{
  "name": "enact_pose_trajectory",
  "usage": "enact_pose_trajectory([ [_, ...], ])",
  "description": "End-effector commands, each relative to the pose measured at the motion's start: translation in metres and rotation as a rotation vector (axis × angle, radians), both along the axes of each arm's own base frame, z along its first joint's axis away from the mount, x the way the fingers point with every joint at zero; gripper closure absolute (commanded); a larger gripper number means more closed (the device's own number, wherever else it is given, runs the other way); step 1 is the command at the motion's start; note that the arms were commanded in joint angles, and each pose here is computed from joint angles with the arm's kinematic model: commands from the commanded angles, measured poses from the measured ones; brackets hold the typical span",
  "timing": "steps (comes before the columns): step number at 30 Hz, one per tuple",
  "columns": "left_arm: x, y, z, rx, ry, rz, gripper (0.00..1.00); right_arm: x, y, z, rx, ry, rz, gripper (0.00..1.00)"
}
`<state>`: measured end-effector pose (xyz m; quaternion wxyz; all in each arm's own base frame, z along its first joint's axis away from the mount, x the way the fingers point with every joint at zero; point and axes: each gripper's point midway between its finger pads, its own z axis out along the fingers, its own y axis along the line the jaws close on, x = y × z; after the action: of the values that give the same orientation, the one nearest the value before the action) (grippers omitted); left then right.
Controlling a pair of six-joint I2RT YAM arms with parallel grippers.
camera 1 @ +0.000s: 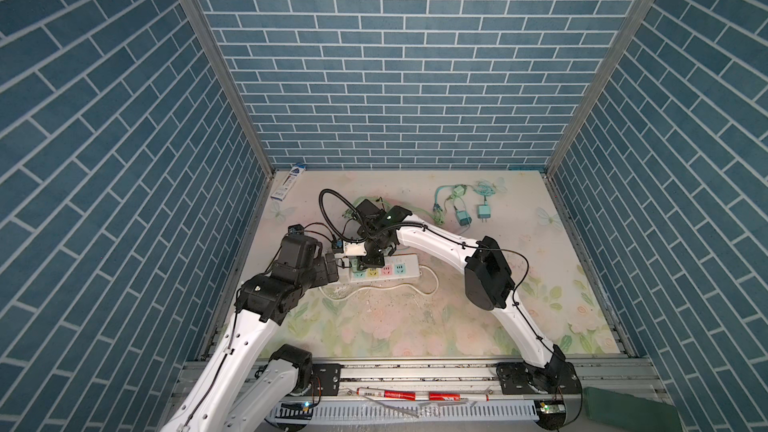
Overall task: Insert the plug
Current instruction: 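Lower and press the green charger into the power strip socket with the right gripper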
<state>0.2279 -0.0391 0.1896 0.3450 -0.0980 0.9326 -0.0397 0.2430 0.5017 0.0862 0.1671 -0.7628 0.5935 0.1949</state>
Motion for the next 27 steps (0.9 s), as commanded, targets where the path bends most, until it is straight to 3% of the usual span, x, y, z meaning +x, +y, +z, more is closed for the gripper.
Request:
enact_pose_trajectory([
  [1,-0.001,0.003,-0.002,0.015,0.009,-0.001,0.0,-0.022,-0.015,-0.041,-0.113,0.109,0.015,0.95],
  [18,0.001,0.003,0.007,0.009,-0.013,0.0,0.0,-0.028,-0.035,-0.075,-0.289,0.16,-0.045,0.94],
  [27,0.001,0.01,0.023,0.028,-0.065,0.017,0.0,-0.029,-0.035,-0.09,-0.313,0.168,-0.048,0.93],
])
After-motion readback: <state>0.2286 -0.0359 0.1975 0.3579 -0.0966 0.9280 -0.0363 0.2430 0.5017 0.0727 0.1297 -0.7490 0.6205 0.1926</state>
